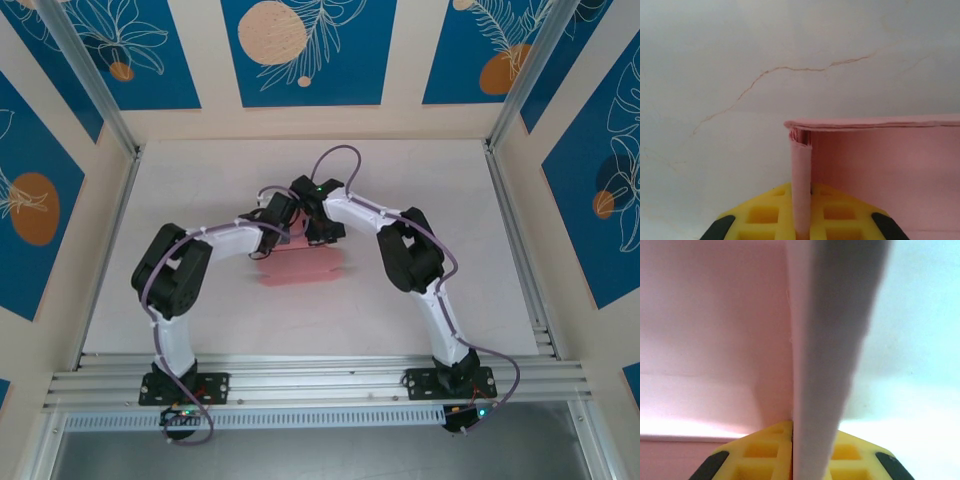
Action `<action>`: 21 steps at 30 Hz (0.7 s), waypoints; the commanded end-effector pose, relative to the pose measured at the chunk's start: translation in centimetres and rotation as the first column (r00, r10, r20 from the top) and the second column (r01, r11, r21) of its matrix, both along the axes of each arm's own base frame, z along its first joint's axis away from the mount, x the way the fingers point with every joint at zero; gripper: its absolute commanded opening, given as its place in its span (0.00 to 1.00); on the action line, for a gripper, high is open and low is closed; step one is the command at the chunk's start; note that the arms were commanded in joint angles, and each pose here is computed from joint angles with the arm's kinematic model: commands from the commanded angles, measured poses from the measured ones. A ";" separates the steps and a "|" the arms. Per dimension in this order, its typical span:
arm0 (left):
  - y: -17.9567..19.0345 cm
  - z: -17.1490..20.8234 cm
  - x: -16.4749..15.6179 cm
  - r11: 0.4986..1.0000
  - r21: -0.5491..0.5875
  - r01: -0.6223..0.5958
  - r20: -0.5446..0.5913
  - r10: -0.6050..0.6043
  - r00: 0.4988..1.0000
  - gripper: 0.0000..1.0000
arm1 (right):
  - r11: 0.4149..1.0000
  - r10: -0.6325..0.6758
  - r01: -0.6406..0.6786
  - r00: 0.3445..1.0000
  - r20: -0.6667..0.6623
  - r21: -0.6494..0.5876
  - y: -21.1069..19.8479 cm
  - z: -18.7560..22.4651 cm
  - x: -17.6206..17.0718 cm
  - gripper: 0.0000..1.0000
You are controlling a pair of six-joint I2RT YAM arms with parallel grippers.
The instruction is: Fold the paper box
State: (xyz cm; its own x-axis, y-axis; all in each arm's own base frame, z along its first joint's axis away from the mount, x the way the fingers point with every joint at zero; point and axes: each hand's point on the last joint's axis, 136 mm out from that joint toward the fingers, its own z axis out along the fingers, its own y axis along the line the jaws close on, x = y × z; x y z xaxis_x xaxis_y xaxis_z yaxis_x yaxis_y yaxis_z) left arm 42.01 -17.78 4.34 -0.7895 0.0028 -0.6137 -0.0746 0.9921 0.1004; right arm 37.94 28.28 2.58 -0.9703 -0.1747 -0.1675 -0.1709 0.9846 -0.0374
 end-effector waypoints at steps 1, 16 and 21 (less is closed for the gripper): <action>3.1 -2.4 -1.8 0.969 0.244 0.038 -0.158 0.001 0.987 0.06 | 0.995 0.096 -0.095 0.991 -0.089 0.008 1.5 -1.0 -3.0 0.14; 4.7 -4.4 -2.7 0.850 0.507 0.144 -0.295 0.014 0.955 0.08 | 0.990 0.110 -0.096 0.985 -0.136 0.103 2.5 -0.2 -3.3 0.16; 2.7 -3.5 -2.3 0.918 0.371 0.140 -0.272 -0.037 0.962 0.23 | 0.992 0.108 -0.097 0.985 -0.133 0.081 2.4 -0.2 -2.9 0.16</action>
State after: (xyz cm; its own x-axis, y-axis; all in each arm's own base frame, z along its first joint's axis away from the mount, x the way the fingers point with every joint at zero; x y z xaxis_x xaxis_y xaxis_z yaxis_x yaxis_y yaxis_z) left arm 41.56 -16.05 2.59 -0.8782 0.1914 -0.4383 0.0016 0.9176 0.3975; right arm 38.18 30.04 2.63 -0.9799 -0.1669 -0.1094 -0.1837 0.9686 0.1673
